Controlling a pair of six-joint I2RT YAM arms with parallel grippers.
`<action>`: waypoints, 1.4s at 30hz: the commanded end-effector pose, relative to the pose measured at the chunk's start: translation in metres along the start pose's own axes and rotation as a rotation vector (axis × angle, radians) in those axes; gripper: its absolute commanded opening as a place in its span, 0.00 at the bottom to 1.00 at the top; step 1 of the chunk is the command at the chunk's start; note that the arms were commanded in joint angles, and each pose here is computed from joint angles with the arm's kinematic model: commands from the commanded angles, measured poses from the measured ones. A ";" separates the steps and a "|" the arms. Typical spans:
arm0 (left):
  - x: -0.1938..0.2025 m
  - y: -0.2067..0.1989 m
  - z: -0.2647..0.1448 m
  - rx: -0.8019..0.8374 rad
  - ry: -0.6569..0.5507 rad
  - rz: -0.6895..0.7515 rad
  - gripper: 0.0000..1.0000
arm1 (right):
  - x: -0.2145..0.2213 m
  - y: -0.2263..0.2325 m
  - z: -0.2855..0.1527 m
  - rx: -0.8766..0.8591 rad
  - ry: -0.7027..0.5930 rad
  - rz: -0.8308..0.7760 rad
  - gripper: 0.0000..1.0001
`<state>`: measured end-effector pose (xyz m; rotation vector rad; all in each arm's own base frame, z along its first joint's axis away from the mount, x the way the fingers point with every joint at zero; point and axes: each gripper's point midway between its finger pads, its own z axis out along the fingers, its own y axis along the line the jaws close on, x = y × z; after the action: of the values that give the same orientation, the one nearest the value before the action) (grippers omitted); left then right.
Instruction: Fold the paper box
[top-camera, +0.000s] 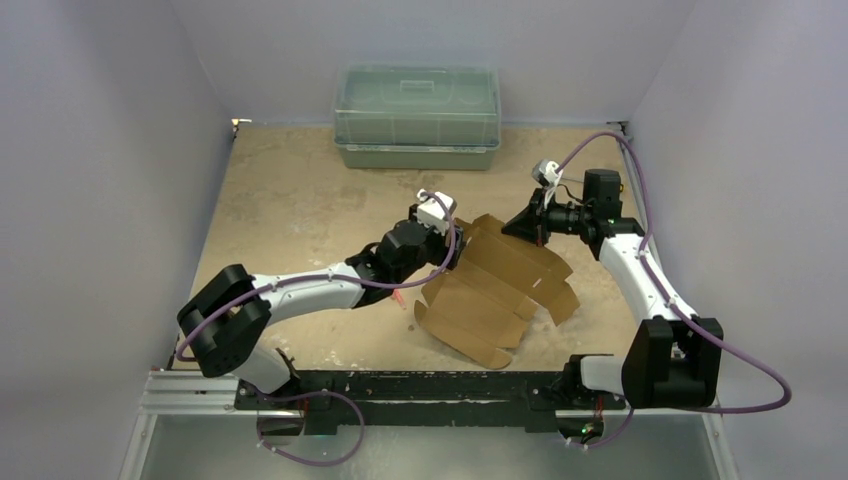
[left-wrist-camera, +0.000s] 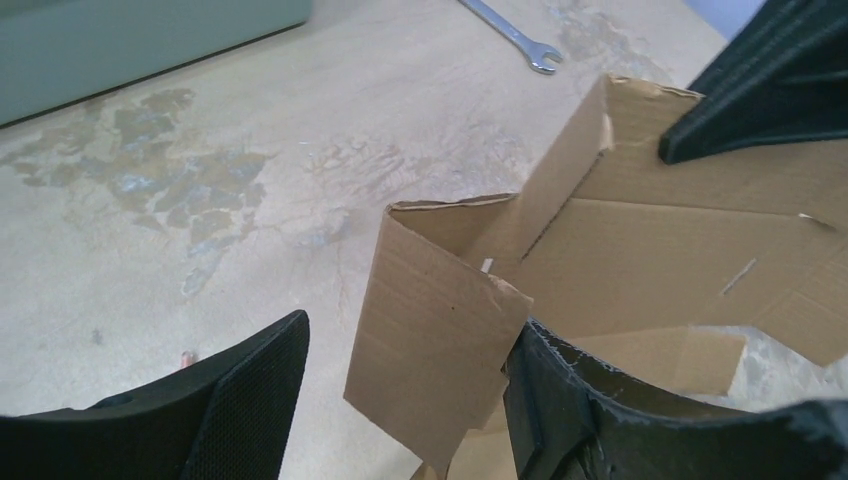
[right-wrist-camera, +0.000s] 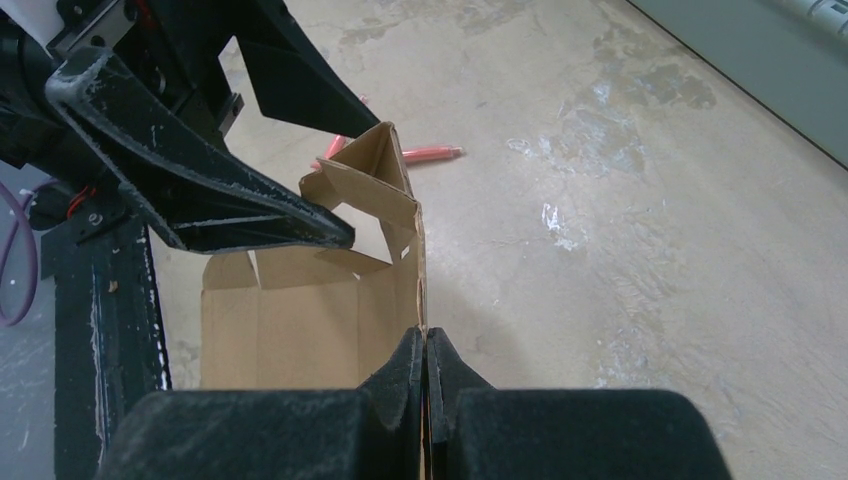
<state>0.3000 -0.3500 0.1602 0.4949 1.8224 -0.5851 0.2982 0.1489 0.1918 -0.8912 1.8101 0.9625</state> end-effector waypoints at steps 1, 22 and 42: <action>-0.022 0.011 0.001 -0.091 -0.036 -0.019 0.66 | -0.001 -0.004 0.000 0.014 -0.005 -0.001 0.00; -0.058 0.039 -0.015 0.047 -0.034 -0.130 0.25 | 0.006 -0.038 -0.001 0.177 0.030 0.039 0.00; 0.053 0.025 -0.139 0.168 0.000 -0.849 0.95 | -0.029 -0.038 -0.024 0.215 -0.241 0.265 0.00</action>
<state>0.2166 -0.2281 0.1618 -0.1014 1.9064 -1.1395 0.3330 0.1153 0.1913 -0.4083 1.8938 0.9525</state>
